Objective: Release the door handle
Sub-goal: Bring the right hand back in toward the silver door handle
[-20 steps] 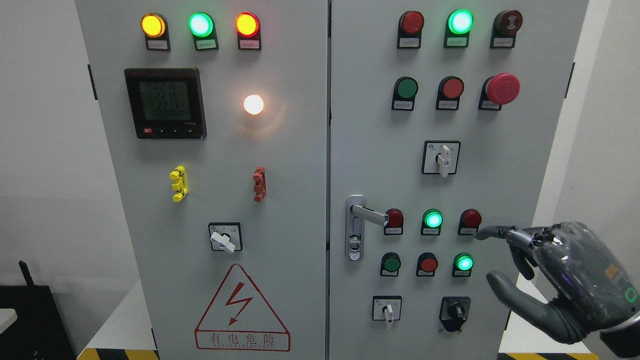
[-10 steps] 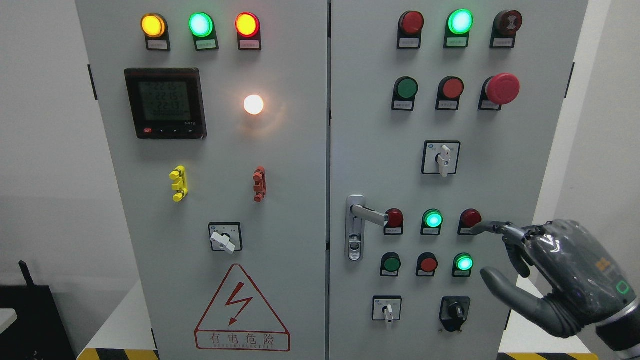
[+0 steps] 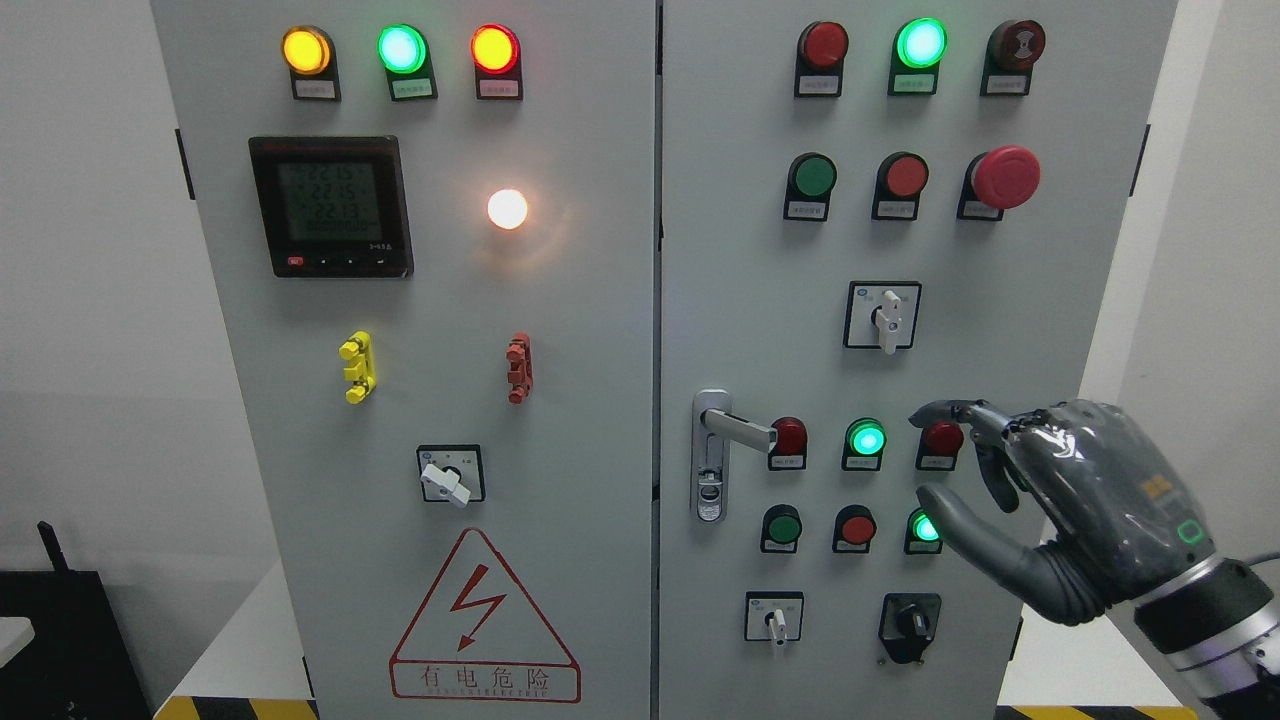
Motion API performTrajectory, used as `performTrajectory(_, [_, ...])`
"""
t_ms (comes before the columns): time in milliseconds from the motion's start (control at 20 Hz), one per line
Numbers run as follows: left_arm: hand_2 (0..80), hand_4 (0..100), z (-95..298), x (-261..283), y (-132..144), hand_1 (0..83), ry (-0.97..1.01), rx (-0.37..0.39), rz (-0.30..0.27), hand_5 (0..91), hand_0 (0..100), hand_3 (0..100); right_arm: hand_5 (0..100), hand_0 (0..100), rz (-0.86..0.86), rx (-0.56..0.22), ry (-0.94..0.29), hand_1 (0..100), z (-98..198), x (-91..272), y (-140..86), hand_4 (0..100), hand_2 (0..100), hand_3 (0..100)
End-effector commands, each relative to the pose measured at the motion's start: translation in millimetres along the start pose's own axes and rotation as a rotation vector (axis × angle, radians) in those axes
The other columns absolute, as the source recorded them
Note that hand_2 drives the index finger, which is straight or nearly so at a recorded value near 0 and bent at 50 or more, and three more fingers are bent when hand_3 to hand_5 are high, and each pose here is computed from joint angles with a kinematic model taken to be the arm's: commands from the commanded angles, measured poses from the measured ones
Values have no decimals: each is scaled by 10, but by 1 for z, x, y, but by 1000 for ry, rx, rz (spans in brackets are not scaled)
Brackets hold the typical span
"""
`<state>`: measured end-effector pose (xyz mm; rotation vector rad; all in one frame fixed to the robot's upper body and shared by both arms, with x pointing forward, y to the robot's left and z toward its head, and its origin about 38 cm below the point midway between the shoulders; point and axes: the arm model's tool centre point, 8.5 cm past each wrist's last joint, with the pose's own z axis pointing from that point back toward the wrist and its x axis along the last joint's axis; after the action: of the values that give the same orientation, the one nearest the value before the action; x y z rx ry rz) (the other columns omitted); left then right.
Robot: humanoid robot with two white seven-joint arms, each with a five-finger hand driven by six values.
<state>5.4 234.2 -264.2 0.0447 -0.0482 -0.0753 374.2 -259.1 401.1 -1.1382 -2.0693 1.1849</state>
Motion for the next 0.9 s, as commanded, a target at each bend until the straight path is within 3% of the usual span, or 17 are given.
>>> performTrajectory(0, [0, 0, 0, -1, 0, 389, 6, -1, 1, 0, 120, 0, 1000, 459, -80, 72, -71, 0, -7, 35, 37, 1000, 379, 1000])
performTrajectory(300, [0, 0, 0, -1, 0, 389, 6, 0, 1, 0, 120, 0, 1000, 459, -81, 74, -72, 0, -8, 36, 38, 1000, 528, 1000])
performTrajectory(651, [0, 0, 0, -1, 0, 389, 6, 0, 1, 0, 120, 0, 1000, 447, -53, 42, -64, 0, -17, 34, 23, 1000, 554, 1000])
performTrajectory(851, [0, 0, 0, -1, 0, 389, 6, 0, 1, 0, 120, 0, 1000, 446, -54, 62, -64, 0, -19, 35, 24, 1000, 539, 1000])
